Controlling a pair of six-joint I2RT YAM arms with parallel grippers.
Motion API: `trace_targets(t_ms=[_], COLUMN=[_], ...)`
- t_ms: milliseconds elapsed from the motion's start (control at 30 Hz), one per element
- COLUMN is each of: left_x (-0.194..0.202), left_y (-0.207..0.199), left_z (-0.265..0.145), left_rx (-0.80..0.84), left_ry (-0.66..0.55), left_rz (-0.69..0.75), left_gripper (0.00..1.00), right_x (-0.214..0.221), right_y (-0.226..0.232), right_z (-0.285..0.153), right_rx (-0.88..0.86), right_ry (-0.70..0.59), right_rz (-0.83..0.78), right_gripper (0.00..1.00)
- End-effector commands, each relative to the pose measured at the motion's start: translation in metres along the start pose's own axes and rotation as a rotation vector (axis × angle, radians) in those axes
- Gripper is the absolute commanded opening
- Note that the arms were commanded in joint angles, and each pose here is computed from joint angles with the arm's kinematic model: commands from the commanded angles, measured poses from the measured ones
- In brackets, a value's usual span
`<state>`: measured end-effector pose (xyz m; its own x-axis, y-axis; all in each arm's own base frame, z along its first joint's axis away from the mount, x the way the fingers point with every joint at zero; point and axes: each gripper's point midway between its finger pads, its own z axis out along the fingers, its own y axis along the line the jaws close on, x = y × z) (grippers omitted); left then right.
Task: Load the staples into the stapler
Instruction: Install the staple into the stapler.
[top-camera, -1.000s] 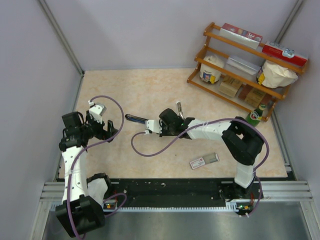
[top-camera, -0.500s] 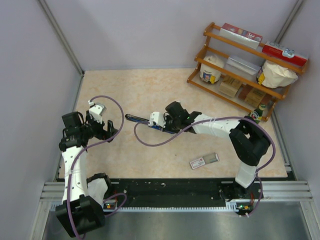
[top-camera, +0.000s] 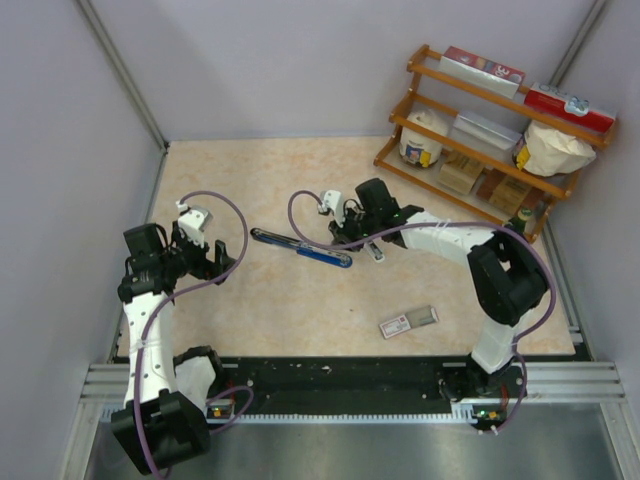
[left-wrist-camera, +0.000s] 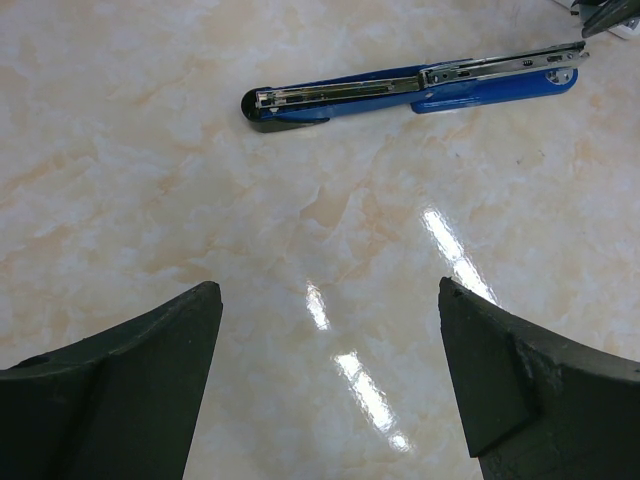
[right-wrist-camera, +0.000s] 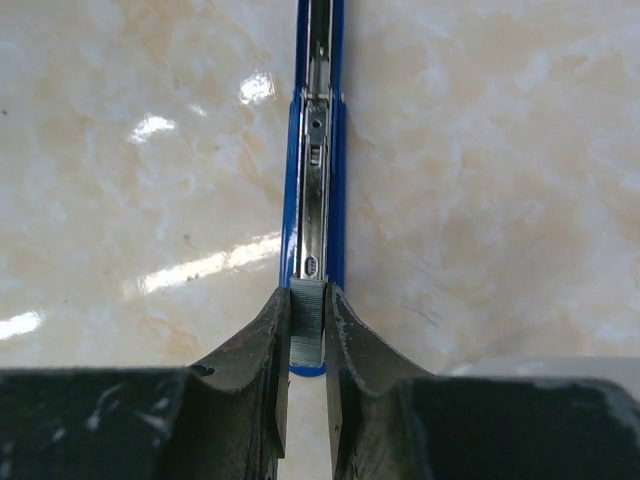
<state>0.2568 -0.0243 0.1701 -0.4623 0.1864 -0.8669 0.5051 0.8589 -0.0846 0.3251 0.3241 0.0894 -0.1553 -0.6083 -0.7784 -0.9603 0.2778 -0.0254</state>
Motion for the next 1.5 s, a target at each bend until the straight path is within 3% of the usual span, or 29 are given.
trace_targets(t_ms=[0,467,800,1467], left_x=[0.0,0.002,0.005,0.005], left_y=[0.001,0.005,0.006,0.007], left_z=[0.0,0.001,0.003,0.003], left_rx=[-0.003,-0.015,-0.011,-0.018], left_ry=[-0.011,0.0,0.008,0.011], left_rz=[0.009,0.005,-0.002,-0.003], left_gripper=[0.93,0.93,0.93,0.93], right_x=[-0.041,-0.044,-0.036,-0.02], right_y=[0.008,0.004,0.001,-0.012], right_z=[-0.002,0.015,0.014,0.024], right_rx=[-0.047,-0.17,-0.203,-0.192], right_ry=[-0.163,-0.24,-0.278,-0.207], right_rz=[0.022,0.127,0.096,0.088], right_gripper=[0.13,0.13,0.13,0.14])
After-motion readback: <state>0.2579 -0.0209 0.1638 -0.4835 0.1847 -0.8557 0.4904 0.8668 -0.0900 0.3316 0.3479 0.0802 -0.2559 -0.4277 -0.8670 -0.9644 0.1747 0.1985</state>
